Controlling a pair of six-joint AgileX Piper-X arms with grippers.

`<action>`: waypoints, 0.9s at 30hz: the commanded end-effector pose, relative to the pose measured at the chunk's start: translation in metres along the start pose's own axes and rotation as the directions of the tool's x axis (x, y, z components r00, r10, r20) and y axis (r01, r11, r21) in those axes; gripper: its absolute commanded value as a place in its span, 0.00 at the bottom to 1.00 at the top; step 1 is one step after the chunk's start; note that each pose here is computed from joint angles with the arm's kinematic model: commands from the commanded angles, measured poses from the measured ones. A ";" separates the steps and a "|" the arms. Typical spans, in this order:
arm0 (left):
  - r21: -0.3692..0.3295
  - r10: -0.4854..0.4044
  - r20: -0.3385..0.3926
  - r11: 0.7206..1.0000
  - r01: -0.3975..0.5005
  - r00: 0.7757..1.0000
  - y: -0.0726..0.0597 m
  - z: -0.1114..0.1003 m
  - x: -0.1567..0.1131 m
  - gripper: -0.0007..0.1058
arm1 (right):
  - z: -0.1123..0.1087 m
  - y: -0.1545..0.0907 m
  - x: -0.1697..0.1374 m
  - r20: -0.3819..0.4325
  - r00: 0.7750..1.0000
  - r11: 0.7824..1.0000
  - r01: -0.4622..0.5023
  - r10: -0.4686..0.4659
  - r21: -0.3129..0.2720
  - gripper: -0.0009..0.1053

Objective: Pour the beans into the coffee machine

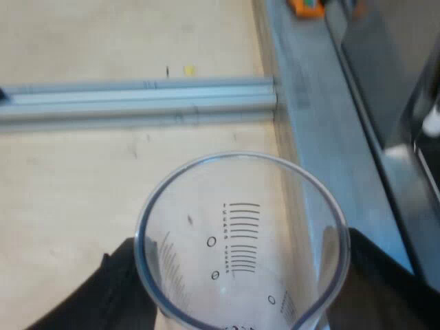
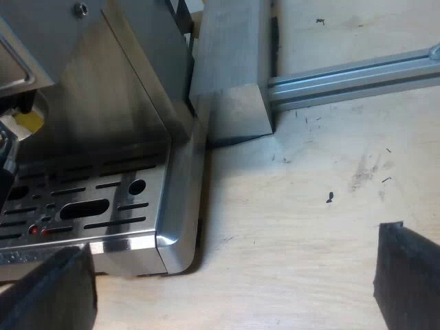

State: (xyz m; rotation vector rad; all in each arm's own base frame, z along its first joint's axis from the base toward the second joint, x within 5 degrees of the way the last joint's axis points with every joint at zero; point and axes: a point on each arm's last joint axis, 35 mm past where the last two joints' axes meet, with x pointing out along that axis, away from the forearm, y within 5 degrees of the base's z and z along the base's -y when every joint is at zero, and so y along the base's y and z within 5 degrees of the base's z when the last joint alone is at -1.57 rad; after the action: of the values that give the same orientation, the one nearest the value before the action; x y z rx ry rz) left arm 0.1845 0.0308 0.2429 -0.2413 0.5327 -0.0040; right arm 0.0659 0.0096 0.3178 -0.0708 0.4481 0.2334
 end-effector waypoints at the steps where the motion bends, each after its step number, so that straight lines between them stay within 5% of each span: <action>1: -0.005 -0.003 -0.002 1.000 0.003 1.000 0.001 -0.006 0.001 0.20 | 0.002 0.001 -0.003 0.013 1.000 1.000 -0.008 0.009 -0.011 0.78; 27: 0.042 0.011 -0.106 0.999 -0.006 0.994 0.008 -0.027 0.021 0.20 | 0.002 0.001 -0.003 0.014 1.000 1.000 -0.018 0.018 -0.002 0.78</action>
State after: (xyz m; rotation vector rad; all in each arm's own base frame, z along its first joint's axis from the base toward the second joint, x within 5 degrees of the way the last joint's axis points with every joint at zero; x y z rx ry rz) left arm 0.1868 0.0314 0.2043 -0.2072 0.6685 -0.0150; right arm 0.0658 0.0100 0.3178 -0.0657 0.4479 0.2434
